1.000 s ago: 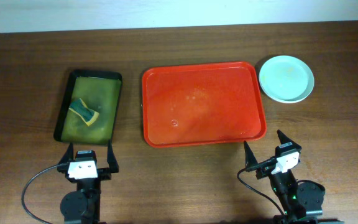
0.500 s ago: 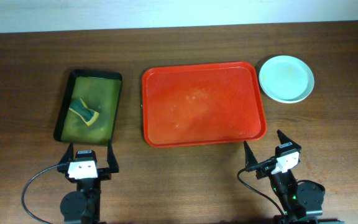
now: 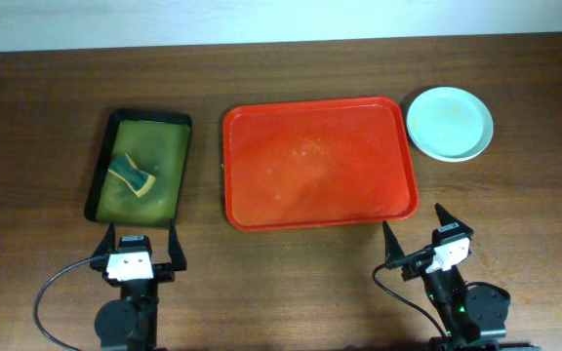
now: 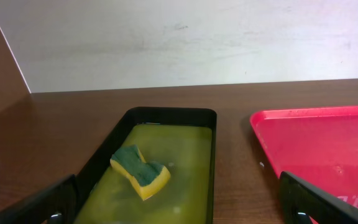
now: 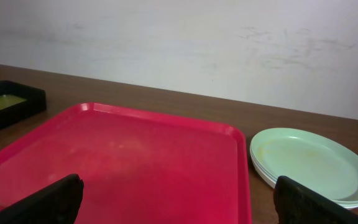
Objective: Clean dirty plates on tray and stack at the side
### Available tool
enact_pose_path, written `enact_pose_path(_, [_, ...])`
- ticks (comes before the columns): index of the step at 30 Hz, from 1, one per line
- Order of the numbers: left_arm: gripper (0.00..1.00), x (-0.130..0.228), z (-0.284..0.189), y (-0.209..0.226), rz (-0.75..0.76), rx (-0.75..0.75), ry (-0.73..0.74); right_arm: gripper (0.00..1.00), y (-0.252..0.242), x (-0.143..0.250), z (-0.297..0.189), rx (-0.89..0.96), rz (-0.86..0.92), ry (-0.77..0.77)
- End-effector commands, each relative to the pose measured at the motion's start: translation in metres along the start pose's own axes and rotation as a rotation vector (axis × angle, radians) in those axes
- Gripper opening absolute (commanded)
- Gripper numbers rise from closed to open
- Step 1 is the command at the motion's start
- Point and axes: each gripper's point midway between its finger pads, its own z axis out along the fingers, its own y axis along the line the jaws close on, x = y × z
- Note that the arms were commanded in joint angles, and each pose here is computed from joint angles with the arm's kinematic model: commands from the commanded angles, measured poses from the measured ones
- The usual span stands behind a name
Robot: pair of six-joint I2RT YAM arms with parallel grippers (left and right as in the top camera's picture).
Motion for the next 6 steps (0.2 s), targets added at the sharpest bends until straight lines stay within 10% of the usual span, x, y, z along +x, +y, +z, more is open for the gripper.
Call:
enact_pose_path(1, [0.99, 0.0014, 0.0002, -0.0012, 0.014, 0.005, -0.001, 0.98, -0.0021, 0.0031, 0.0001, 0.009, 0.006, 0.003])
enact_pose_path(6, [0.99, 0.0014, 0.0002, -0.0012, 0.014, 0.005, -0.001, 0.98, -0.0021, 0.0032, 0.0001, 0.009, 0.006, 0.004])
